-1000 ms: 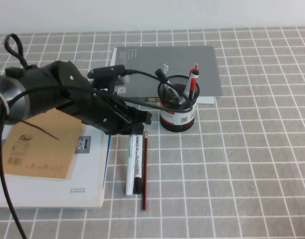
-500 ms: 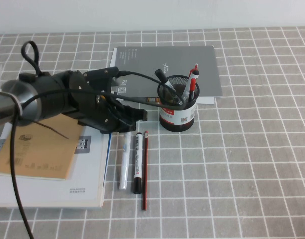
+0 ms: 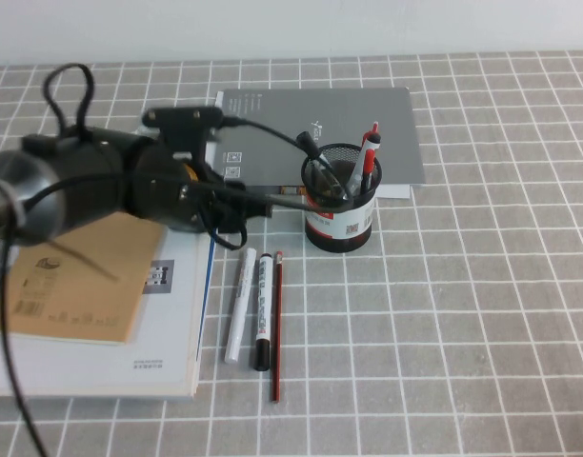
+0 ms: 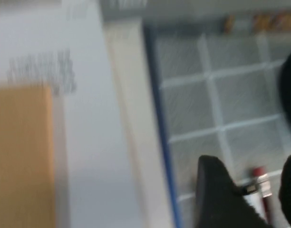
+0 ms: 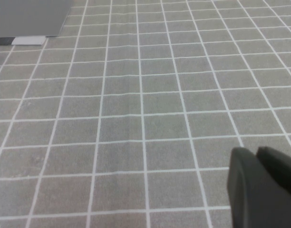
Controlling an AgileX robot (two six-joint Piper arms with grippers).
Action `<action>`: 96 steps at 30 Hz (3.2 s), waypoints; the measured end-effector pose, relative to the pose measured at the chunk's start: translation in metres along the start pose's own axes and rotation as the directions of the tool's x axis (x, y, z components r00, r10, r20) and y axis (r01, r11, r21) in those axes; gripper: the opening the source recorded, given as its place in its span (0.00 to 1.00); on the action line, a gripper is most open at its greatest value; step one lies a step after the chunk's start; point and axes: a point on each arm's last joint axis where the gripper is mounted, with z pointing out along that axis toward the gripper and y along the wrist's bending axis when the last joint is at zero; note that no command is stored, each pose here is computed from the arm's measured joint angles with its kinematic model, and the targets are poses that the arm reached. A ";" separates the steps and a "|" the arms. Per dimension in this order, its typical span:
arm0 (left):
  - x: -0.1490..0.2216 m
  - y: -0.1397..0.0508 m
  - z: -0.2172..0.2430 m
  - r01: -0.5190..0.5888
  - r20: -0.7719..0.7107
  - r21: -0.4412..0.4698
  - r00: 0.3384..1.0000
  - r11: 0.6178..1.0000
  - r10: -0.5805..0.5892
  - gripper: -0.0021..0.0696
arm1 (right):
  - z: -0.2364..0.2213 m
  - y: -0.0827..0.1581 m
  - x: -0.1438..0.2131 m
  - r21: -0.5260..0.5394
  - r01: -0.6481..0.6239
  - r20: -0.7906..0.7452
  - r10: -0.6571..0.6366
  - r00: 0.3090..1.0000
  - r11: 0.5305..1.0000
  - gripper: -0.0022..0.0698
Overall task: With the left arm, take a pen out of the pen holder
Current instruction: 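Take a marker out of the pen holder and lay it on the table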
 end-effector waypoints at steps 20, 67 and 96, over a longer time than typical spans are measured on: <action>0.098 0.010 -0.162 -0.263 0.387 -0.049 0.884 0.963 0.262 0.03 | 0.000 0.000 0.000 0.000 -0.001 0.000 0.001 1.000 1.000 0.01; 0.270 0.076 -0.176 0.091 0.670 -0.284 0.731 0.955 0.130 0.03 | 0.000 0.000 0.000 0.000 -0.001 0.000 0.001 1.000 1.000 0.01; 0.292 0.071 -0.171 0.027 0.557 -0.288 0.818 0.957 0.145 0.03 | 0.000 0.000 0.000 0.000 -0.001 0.000 0.001 1.000 1.000 0.01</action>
